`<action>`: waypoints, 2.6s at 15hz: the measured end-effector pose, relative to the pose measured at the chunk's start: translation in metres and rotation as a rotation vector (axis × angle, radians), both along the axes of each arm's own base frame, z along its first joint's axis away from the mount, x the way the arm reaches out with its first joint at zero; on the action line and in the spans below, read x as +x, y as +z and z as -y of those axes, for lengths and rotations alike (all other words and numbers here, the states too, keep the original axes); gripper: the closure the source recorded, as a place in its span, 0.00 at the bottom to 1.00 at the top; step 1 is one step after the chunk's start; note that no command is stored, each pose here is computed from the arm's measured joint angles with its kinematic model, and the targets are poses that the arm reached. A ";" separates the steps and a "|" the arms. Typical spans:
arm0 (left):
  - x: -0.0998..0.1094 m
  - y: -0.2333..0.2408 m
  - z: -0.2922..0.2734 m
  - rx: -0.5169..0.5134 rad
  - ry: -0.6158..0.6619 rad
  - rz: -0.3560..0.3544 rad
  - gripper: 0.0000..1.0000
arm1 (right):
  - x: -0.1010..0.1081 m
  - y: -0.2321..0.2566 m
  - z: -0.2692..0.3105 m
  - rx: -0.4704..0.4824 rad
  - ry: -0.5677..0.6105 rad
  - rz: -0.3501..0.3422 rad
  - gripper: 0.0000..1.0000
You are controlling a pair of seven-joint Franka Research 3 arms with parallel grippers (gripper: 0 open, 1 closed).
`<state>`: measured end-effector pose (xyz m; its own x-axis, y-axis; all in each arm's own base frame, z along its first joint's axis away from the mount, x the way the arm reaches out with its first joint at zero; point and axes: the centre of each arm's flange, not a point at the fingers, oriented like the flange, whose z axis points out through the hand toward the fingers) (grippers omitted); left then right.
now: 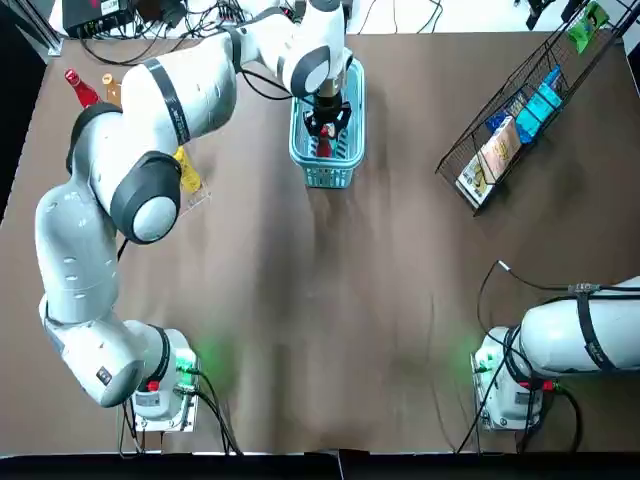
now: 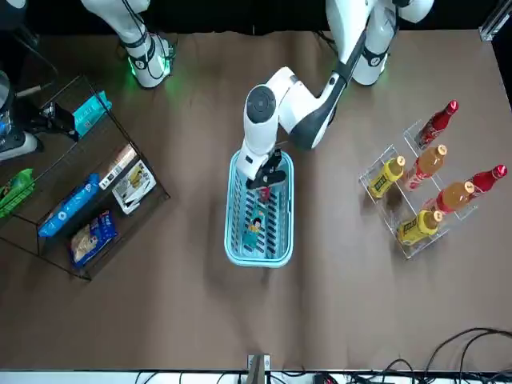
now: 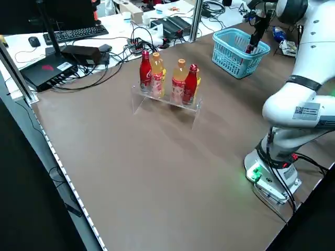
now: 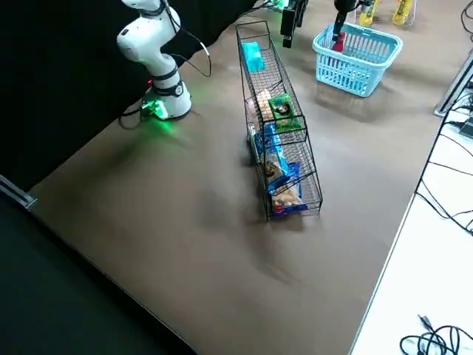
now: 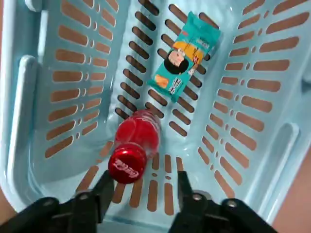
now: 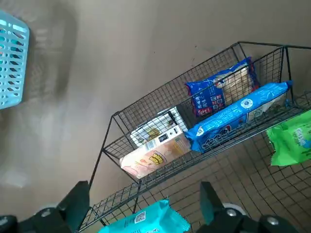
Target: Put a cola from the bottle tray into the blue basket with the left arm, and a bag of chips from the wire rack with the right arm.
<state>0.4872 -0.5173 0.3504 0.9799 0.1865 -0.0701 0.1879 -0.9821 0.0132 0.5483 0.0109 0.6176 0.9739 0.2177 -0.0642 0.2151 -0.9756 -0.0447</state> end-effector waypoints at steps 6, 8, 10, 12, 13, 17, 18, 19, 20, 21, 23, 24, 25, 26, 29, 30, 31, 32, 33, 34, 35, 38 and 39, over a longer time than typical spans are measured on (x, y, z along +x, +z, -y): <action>0.032 0.037 -0.023 -0.022 0.043 0.073 0.00 | 0.000 0.000 0.000 0.000 0.001 -0.001 0.00; 0.053 0.068 -0.050 -0.029 0.022 0.128 0.00 | 0.000 0.000 -0.001 0.000 0.001 -0.001 0.00; 0.075 0.095 -0.088 -0.023 -0.016 0.152 0.00 | 0.000 -0.001 -0.001 0.000 0.001 -0.002 0.00; 0.094 0.113 -0.129 -0.007 -0.070 0.146 0.00 | -0.001 -0.002 -0.002 0.000 0.003 -0.009 0.00; 0.101 0.121 -0.149 0.003 -0.117 0.134 0.00 | -0.001 -0.002 -0.003 0.000 0.005 -0.012 0.00; 0.112 0.159 -0.219 0.028 -0.287 0.088 0.00 | -0.004 -0.004 -0.005 0.000 0.010 -0.039 0.00; 0.110 0.171 -0.234 0.032 -0.311 0.075 0.00 | -0.004 -0.005 -0.005 0.000 0.010 -0.041 0.00; 0.107 0.184 -0.248 0.035 -0.320 0.063 0.00 | -0.004 -0.005 -0.005 0.000 0.010 -0.040 0.00; 0.104 0.197 -0.260 0.036 -0.319 0.059 0.00 | -0.004 -0.005 -0.005 0.000 0.010 -0.040 0.00; 0.099 0.212 -0.270 0.035 -0.315 0.064 0.00 | -0.004 -0.004 -0.005 0.000 0.011 -0.040 0.00; 0.087 0.244 -0.286 0.030 -0.305 0.086 0.00 | -0.004 -0.004 -0.006 0.000 0.011 -0.038 0.00; 0.073 0.271 -0.302 0.031 -0.323 0.086 0.00 | -0.004 -0.004 -0.006 0.000 0.012 -0.038 0.00; 0.065 0.280 -0.310 0.033 -0.344 0.071 0.00 | -0.004 -0.004 -0.006 0.000 0.012 -0.038 0.00; 0.057 0.288 -0.318 0.035 -0.366 0.057 0.00 | -0.004 -0.004 -0.006 0.000 0.012 -0.038 0.00; 0.042 0.299 -0.332 0.036 -0.385 0.040 0.00 | -0.004 -0.004 -0.005 0.001 0.007 -0.034 0.00; 0.040 0.300 -0.337 0.034 -0.389 0.039 0.00 | -0.004 -0.004 -0.004 0.002 0.004 -0.033 0.00; 0.040 0.299 -0.341 0.033 -0.398 0.037 0.00 | -0.004 -0.004 -0.002 0.002 0.001 -0.033 0.00; 0.042 0.298 -0.345 0.033 -0.402 0.035 0.00 | -0.004 -0.004 0.000 0.003 -0.002 -0.033 0.00; 0.044 0.297 -0.351 0.033 -0.398 0.032 0.00 | -0.003 -0.004 0.000 0.003 -0.003 -0.032 0.00; 0.046 0.296 -0.359 0.033 -0.392 0.030 0.00 | -0.003 -0.003 0.001 0.002 -0.004 -0.027 0.00; 0.048 0.295 -0.366 0.032 -0.394 0.028 0.00 | -0.002 -0.003 0.000 0.002 -0.003 -0.020 0.00; 0.051 0.295 -0.375 0.030 -0.413 0.029 0.00 | -0.002 -0.002 0.000 0.002 -0.003 -0.016 0.00; 0.050 0.296 -0.375 0.030 -0.419 0.030 0.00 | -0.002 -0.002 0.000 0.002 -0.003 -0.016 0.00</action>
<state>0.5376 -0.1421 0.6460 0.9730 -0.2271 -0.0414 -0.2279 -0.9735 -0.0171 0.5467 0.0109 0.6152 0.9734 0.2150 -0.0790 0.2115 -0.9761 -0.0501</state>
